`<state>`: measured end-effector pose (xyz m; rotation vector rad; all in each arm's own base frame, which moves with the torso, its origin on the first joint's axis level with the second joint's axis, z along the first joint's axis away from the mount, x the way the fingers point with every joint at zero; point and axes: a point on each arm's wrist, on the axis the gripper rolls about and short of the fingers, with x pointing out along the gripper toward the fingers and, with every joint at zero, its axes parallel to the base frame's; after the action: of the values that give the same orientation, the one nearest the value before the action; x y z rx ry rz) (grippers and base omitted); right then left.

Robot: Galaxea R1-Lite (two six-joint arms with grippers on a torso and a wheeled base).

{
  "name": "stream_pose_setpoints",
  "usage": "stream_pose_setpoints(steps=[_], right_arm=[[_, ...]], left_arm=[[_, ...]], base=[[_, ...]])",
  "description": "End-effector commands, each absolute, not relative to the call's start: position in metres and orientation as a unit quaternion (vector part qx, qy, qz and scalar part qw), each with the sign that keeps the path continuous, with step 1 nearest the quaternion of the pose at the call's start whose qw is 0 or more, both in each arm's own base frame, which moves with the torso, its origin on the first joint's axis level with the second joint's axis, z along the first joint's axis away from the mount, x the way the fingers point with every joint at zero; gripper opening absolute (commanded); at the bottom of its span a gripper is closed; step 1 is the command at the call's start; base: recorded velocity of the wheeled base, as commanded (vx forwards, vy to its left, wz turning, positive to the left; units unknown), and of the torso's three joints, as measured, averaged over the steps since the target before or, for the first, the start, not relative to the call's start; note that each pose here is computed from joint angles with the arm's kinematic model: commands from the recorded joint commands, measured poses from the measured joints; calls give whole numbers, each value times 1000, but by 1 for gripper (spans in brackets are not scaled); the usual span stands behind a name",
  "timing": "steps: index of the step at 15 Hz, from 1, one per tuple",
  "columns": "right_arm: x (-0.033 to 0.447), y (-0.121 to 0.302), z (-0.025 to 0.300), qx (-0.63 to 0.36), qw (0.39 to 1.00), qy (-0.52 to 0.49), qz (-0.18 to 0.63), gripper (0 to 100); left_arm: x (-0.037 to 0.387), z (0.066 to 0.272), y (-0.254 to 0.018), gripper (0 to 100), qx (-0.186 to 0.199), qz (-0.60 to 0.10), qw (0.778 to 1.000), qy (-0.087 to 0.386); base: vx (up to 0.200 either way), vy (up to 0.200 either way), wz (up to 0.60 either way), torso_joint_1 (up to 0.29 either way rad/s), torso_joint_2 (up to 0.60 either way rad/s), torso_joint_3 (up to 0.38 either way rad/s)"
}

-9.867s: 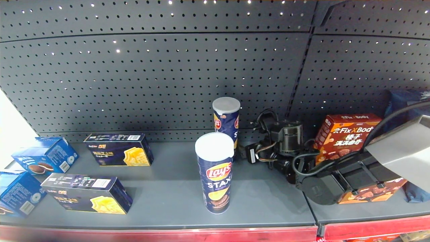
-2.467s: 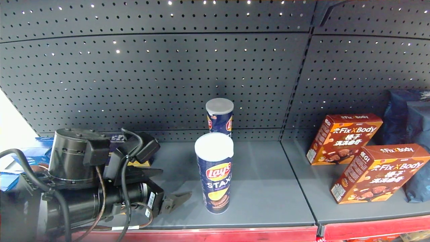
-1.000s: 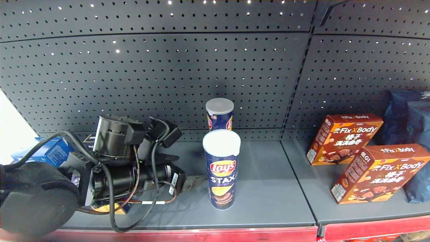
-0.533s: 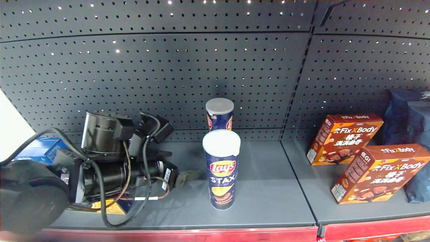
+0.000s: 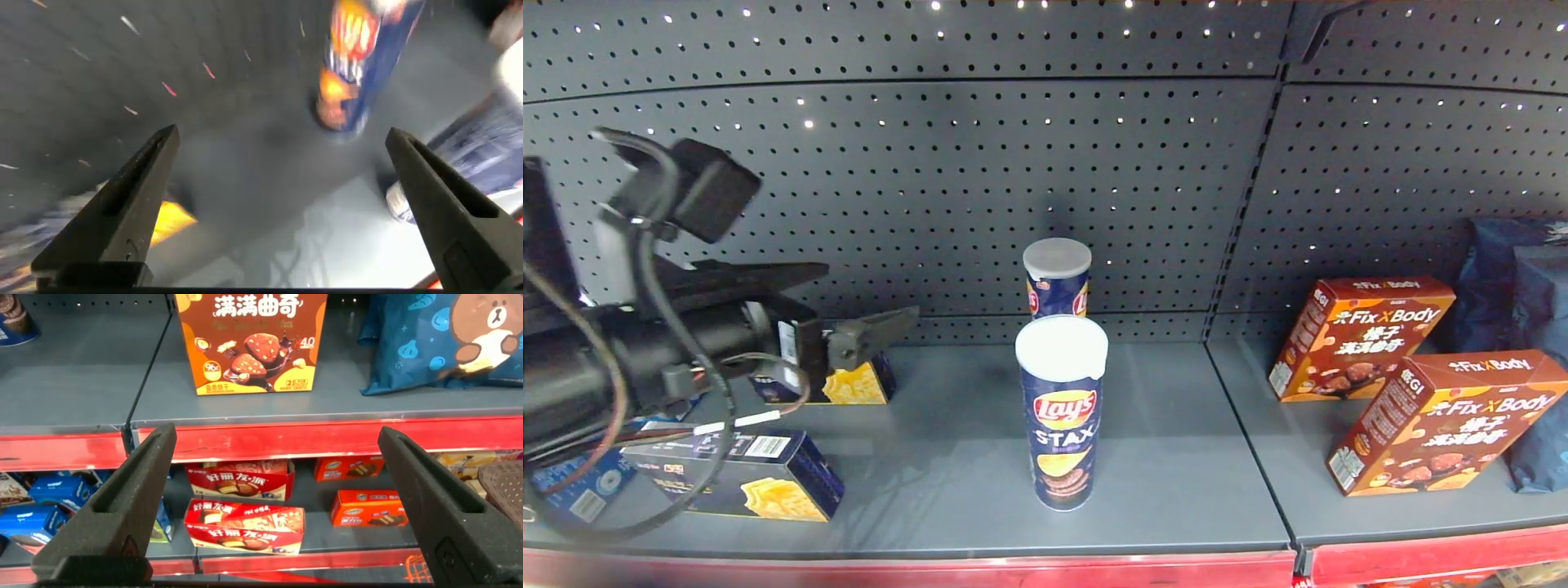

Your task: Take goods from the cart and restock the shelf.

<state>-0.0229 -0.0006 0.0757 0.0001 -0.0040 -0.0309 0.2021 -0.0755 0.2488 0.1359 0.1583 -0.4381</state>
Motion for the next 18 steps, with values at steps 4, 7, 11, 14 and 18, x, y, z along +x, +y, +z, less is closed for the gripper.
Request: stream_pose_setpoints(steps=[4,7,11,14,18], right_arm=[[-23,-1,76,0,1000,-2,-15,100],[-23,-1,76,0,1000,-2,-15,100],[-23,-1,76,0,1000,-2,-15,100],[-23,-1,76,0,1000,-1,-15,100],[-23,-1,76,0,1000,-2,-15,100]], left_arm=[[69,250,-24,100,19,-146,987,-59],[11,211,0,100,4,-93,988,-120],[-24,188,12,100,-11,-43,986,-163],[-30,158,12,100,-7,-28,988,-155],[-18,112,6,100,-16,-64,993,-94]], base=[[0,0,0,0,0,0],[0,0,0,0,0,0],[0,0,0,0,0,0],[0,0,0,0,0,0],[0,0,0,0,0,0]])
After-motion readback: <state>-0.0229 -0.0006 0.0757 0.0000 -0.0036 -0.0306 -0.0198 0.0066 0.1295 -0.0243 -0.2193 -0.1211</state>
